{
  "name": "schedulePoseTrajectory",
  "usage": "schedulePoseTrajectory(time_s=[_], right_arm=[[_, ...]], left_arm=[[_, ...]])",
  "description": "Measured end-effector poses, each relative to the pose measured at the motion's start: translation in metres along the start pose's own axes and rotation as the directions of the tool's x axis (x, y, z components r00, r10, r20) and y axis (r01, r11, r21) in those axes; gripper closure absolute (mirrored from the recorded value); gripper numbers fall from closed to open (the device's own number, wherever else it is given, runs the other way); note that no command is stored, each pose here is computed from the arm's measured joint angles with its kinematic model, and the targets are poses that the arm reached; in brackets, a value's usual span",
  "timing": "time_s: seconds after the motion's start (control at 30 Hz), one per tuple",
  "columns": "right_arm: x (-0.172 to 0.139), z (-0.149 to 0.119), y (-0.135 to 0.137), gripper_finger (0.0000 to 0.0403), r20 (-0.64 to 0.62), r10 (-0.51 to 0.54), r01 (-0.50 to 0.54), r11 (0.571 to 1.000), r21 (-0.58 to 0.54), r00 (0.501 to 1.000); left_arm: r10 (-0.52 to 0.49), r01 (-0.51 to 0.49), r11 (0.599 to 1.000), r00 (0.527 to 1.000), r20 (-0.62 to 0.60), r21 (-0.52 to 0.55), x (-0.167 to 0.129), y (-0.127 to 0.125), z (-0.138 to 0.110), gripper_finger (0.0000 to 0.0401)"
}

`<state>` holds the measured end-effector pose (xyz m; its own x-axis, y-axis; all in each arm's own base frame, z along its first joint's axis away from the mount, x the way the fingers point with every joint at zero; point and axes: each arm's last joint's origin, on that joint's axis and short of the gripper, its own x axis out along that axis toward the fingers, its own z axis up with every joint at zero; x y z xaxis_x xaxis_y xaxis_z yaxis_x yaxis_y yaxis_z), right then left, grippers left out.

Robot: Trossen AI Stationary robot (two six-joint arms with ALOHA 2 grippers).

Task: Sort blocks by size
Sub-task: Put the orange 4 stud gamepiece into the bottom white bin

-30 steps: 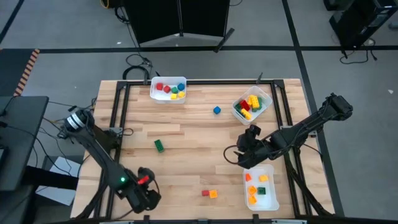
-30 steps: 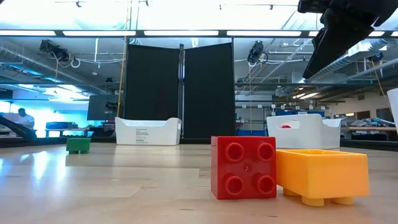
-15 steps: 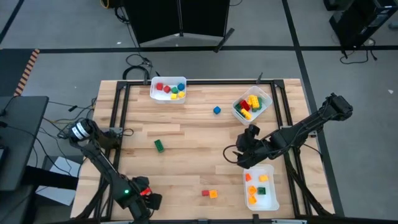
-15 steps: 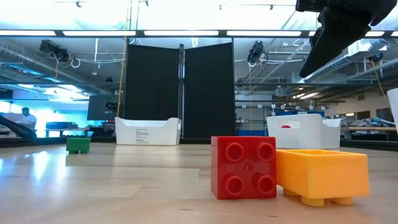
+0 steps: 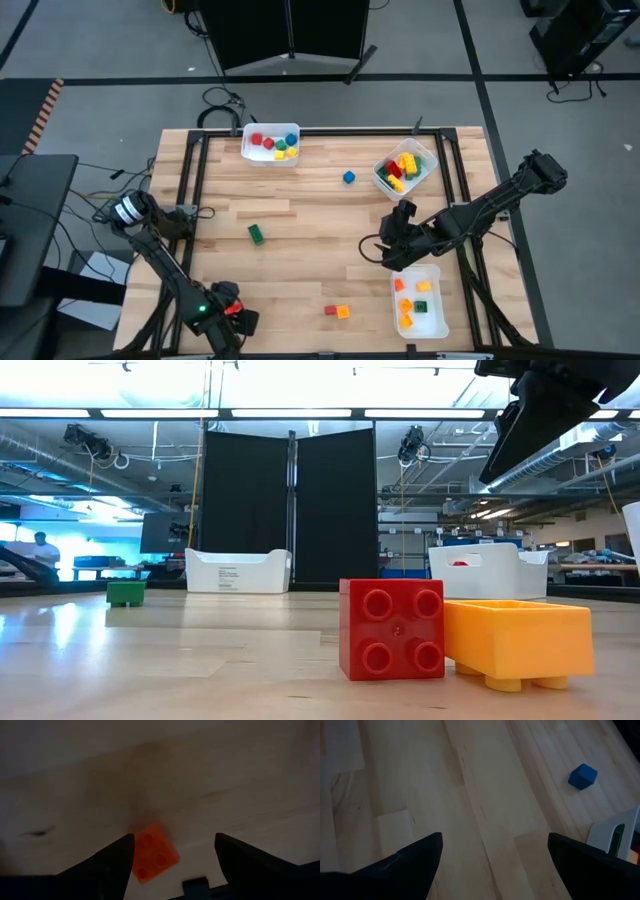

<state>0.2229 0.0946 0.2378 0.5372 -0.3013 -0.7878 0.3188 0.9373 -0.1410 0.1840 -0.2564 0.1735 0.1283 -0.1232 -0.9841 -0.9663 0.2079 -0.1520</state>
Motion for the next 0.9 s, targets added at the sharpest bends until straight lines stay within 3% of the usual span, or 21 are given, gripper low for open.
schedulePoseTrajectory(time_s=[0.2, 0.37, 0.9], right_arm=[[0.000, 0.001, 0.001, 0.0030, 0.011, 0.008, -0.008, 1.000, 0.005, 1.000], [0.000, 0.003, 0.002, 0.0030, 0.025, 0.019, -0.019, 1.000, 0.015, 1.000], [0.000, 0.005, 0.004, 0.0030, 0.048, 0.034, -0.036, 0.999, 0.032, 0.998]], left_arm=[[-0.002, 0.002, 0.999, 1.000, 0.000, 0.035, 0.000, 0.001, -0.001, 0.0117], [-0.033, 0.041, 0.989, 0.998, -0.063, 0.141, -0.001, 0.000, -0.010, 0.0117], [0.034, -0.023, 0.992, 0.996, -0.083, 0.128, 0.018, 0.002, -0.016, 0.0117]])
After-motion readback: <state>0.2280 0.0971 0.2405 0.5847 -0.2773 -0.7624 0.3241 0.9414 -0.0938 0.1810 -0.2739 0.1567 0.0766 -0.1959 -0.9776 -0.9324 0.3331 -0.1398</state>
